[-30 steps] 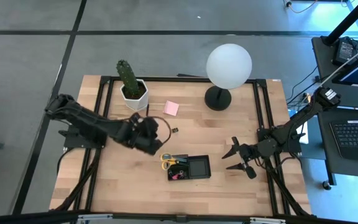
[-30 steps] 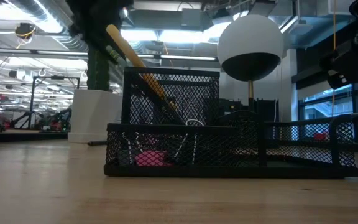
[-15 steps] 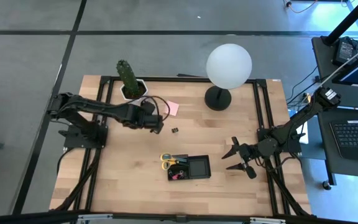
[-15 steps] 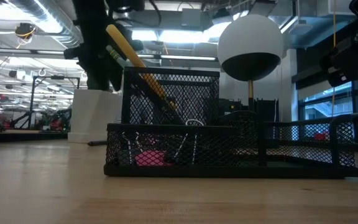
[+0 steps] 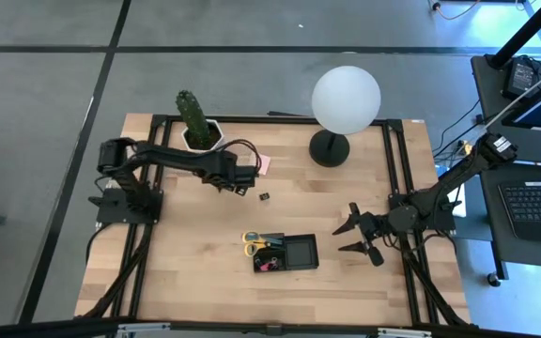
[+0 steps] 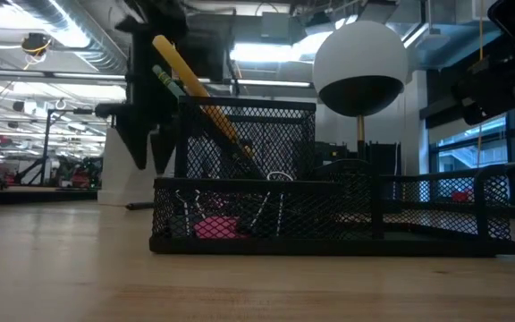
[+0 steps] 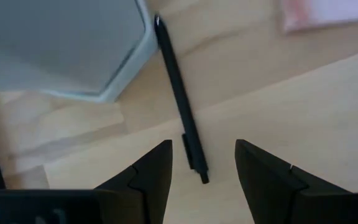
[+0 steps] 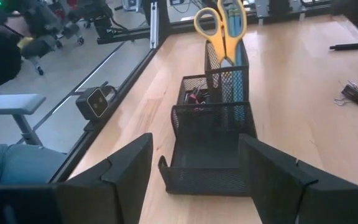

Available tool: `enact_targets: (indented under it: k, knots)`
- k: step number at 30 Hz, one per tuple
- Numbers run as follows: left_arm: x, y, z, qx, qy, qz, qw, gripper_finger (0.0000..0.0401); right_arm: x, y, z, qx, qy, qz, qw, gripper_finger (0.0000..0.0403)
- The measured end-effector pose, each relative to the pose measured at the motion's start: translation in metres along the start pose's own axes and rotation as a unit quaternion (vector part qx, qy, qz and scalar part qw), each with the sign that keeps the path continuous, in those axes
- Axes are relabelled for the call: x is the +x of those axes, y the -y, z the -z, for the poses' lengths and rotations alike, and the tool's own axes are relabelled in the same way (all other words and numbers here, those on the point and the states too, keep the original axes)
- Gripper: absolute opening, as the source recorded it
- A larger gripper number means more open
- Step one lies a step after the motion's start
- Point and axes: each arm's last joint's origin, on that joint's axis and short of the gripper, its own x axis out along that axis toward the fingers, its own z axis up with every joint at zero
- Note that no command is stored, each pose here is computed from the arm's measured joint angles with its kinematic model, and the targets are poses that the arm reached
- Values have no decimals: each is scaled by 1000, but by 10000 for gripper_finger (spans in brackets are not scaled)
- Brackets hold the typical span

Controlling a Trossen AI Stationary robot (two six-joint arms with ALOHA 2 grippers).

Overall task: Pick and place office supplies into organizer
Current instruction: Put the black pen into the mesh desk organizer

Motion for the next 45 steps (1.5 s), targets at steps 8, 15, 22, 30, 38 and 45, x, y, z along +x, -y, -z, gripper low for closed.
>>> enact_targets:
  k: [8,15,22,30,38,45]
  knots:
    - [33,6,-3,3,-74,-32,997,169,0,0,1,0,-5,-8,1000,236]
    - [51,9,-3,1,-116,-46,992,169,0,0,1,0,-5,-8,1000,236]
    - [67,2,1,6,-138,-12,990,168,0,0,2,-2,-11,-6,1000,236]
    - [66,-1,-1,4,-146,6,989,159,0,0,2,-3,-13,-5,1000,236]
    - [66,1,-2,16,-155,26,988,96,0,0,2,-3,-13,-6,1000,236]
    - [65,2,-1,44,-147,28,988,46,0,0,2,-3,-13,-5,1000,236]
